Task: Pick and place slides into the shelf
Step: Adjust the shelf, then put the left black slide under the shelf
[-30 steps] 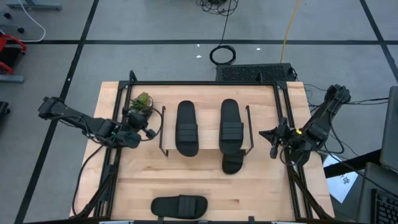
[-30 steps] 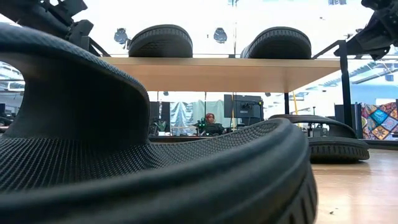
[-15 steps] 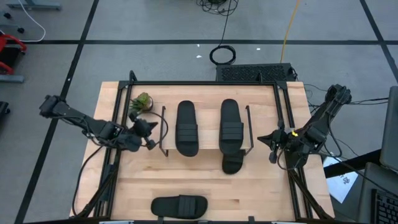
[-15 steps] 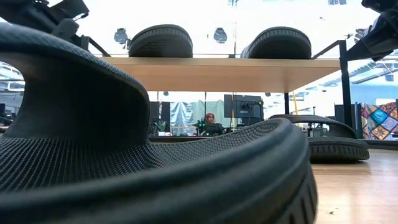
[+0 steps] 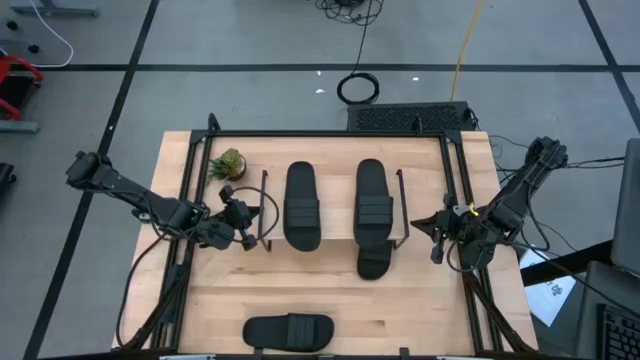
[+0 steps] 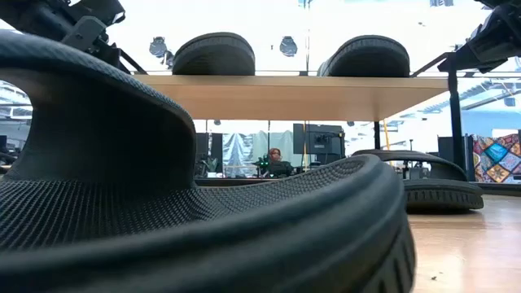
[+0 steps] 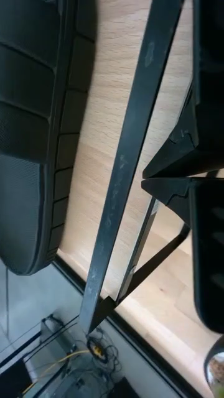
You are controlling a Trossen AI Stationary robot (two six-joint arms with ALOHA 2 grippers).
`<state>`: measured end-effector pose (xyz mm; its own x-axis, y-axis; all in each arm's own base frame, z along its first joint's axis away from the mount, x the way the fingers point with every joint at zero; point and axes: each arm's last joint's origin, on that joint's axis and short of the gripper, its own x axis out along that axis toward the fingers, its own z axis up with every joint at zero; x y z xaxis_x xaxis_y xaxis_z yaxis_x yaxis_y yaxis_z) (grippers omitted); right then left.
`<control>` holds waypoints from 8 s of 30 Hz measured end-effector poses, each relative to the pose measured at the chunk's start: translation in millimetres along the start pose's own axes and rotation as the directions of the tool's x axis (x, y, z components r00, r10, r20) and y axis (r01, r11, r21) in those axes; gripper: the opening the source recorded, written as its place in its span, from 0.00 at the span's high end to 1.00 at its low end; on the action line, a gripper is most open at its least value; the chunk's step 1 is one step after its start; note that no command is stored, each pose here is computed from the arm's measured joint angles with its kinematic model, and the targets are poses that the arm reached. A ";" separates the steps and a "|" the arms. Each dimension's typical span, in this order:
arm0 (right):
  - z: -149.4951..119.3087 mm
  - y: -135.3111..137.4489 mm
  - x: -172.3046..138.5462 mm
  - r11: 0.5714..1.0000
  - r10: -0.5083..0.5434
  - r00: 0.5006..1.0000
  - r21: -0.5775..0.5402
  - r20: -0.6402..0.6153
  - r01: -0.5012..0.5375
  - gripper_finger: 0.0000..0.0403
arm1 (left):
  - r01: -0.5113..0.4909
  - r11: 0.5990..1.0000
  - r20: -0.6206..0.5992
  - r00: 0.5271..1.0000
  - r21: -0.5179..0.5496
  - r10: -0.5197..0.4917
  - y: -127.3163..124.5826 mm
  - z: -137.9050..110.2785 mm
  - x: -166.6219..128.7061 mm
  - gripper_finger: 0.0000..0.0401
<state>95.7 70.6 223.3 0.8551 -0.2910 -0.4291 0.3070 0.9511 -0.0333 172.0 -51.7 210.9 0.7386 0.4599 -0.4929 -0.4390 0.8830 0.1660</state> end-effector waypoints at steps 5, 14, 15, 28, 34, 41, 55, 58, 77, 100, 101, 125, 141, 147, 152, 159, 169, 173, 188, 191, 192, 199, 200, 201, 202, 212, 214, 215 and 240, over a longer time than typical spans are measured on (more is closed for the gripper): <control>0.0 2.9 7.8 1.000 0.008 0.999 -0.020 -0.037 -0.008 1.00 | 0.005 1.000 0.012 1.000 -0.016 -0.005 -5.0 2.3 6.1 1.00; 2.5 2.4 19.5 0.999 0.044 0.996 -0.014 -0.072 -0.045 1.00 | 0.014 1.000 0.007 1.000 -0.028 -0.014 -5.8 2.9 9.1 1.00; 3.2 2.9 20.1 0.998 0.057 0.996 -0.013 -0.075 -0.058 1.00 | 0.015 0.999 0.006 1.000 -0.028 -0.015 -5.8 2.9 9.1 1.00; 6.5 4.9 21.0 0.996 0.087 0.994 0.000 -0.061 -0.087 1.00 | 0.102 0.994 0.009 0.995 -0.034 -0.102 -14.0 3.1 6.6 1.00; 5.3 4.3 20.9 0.996 0.086 0.994 0.001 -0.073 -0.086 1.00 | 0.118 0.993 0.006 0.993 -0.019 -0.118 -21.7 0.9 9.4 1.00; 3.4 2.9 20.6 0.996 0.075 0.993 0.049 -0.088 -0.070 1.00 | 0.132 0.991 0.004 0.991 -0.024 -0.132 -23.3 0.3 8.6 1.00; 4.6 1.7 19.5 0.996 0.074 0.994 0.058 -0.080 -0.070 1.00 | 0.102 0.994 0.014 0.995 0.040 -0.102 -23.2 -2.0 3.5 1.00; 4.7 1.5 19.3 0.996 0.075 0.994 0.047 -0.079 -0.071 1.00 | 0.090 0.994 0.025 0.995 0.069 -0.092 -24.1 -2.3 2.0 1.00; 4.8 1.4 19.1 0.997 0.076 0.994 0.040 -0.081 -0.073 1.00 | -0.080 0.944 0.109 0.993 0.320 0.047 -27.9 -4.3 0.6 1.00; 5.4 -2.5 16.8 0.998 0.052 0.997 0.045 -0.061 -0.049 1.00 | -0.187 0.924 0.144 0.979 0.335 0.145 -29.7 -11.0 -3.9 1.00; 4.9 -2.9 16.8 0.998 0.048 0.997 0.050 -0.065 -0.045 1.00 | -0.187 0.924 0.140 0.979 0.334 0.148 -29.2 -11.6 -3.9 1.00; 1.5 -19.9 10.7 0.986 -0.152 0.988 0.066 0.014 0.151 1.00 | -0.298 0.903 0.127 0.954 0.309 0.272 -17.1 -25.8 -7.2 1.00; 32.4 -12.2 6.0 0.915 -0.260 0.927 -0.239 0.271 0.326 1.00 | -0.422 0.853 0.194 0.905 0.309 0.377 -6.9 -29.0 -11.1 1.00; 66.4 6.1 -12.8 0.900 -0.146 0.885 -0.312 0.442 0.305 1.00 | -0.415 0.868 0.210 0.906 0.272 0.367 -4.6 -18.4 -17.3 1.00; 68.1 28.1 -24.3 0.869 -0.020 0.874 -0.424 0.486 0.255 1.00 | -0.407 0.873 0.216 0.909 0.268 0.357 -5.0 -14.2 -19.9 1.00; 36.9 103.0 -3.5 0.643 0.316 0.865 -0.758 0.390 0.107 1.00 | -0.395 0.878 0.220 0.913 0.272 0.343 -6.6 -15.0 -21.6 1.00; 32.0 199.3 49.1 0.558 0.082 0.936 -0.794 0.343 0.242 0.83 | -0.448 0.857 0.262 0.885 0.257 0.384 -9.0 -5.1 -18.3 0.99; 40.8 214.8 68.9 0.752 0.180 0.931 -0.655 0.318 0.078 0.68 | -0.465 0.847 0.274 0.876 0.256 0.398 -10.1 4.8 -15.6 1.00; 57.4 207.0 108.4 0.869 0.471 0.851 0.043 0.233 -0.493 0.52 | -0.460 0.867 0.297 0.869 0.190 0.396 -7.0 19.7 -19.1 1.00; 56.6 207.5 108.1 0.858 0.471 0.852 0.102 0.230 -0.503 0.52 | -0.474 0.856 0.299 0.864 0.208 0.406 -6.7 19.6 -19.2 0.99; 56.4 208.0 107.3 0.857 0.472 0.851 0.106 0.231 -0.504 0.52 | -0.480 0.851 0.300 0.861 0.212 0.411 -6.5 19.7 -19.3 1.00; 55.0 219.2 84.3 0.888 0.459 0.834 -0.198 0.306 -0.416 0.52 | -0.493 0.846 0.304 0.853 0.203 0.424 -6.1 19.8 -19.5 0.99; 56.6 220.9 80.0 0.882 0.466 0.822 -0.239 0.328 -0.405 0.52 | -0.493 0.847 0.304 0.853 0.200 0.424 -6.1 19.8 -19.5 0.99; 58.3 222.2 76.4 0.876 0.475 0.807 -0.272 0.350 -0.397 0.52 | -0.492 0.848 0.304 0.853 0.196 0.424 -6.1 19.8 -19.5 1.00; 58.9 223.6 73.2 0.868 0.486 0.795 -0.307 0.362 -0.391 0.52 | -0.490 0.851 0.304 0.853 0.190 0.424 -6.1 19.8 -19.5 1.00; 94.0 232.5 36.6 0.742 0.669 0.520 -0.508 0.531 -0.437 0.52 | -0.443 0.865 0.288 0.882 0.235 0.373 -7.4 18.7 -18.6 1.00; 111.6 233.1 36.6 0.703 0.700 0.549 -0.577 0.457 -0.415 0.52 | -0.446 0.858 0.288 0.882 0.257 0.373 -7.4 18.6 -18.6 0.99; 122.6 232.9 35.6 0.711 0.677 0.601 -0.590 0.425 -0.383 0.53 | -0.447 0.854 0.287 0.882 0.265 0.372 -7.4 18.6 -18.6 0.98; 11.1 194.2 -43.9 0.922 0.288 0.881 -0.358 0.376 -0.149 0.84 | -0.408 0.867 0.257 0.904 0.285 0.341 -6.2 13.1 -16.9 0.97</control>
<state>122.4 266.9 245.7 0.9986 -0.0212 -0.0482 0.0064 0.9570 -0.2899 169.0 -63.8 229.4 0.6496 0.7410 -0.1699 -0.5364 0.6051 0.5883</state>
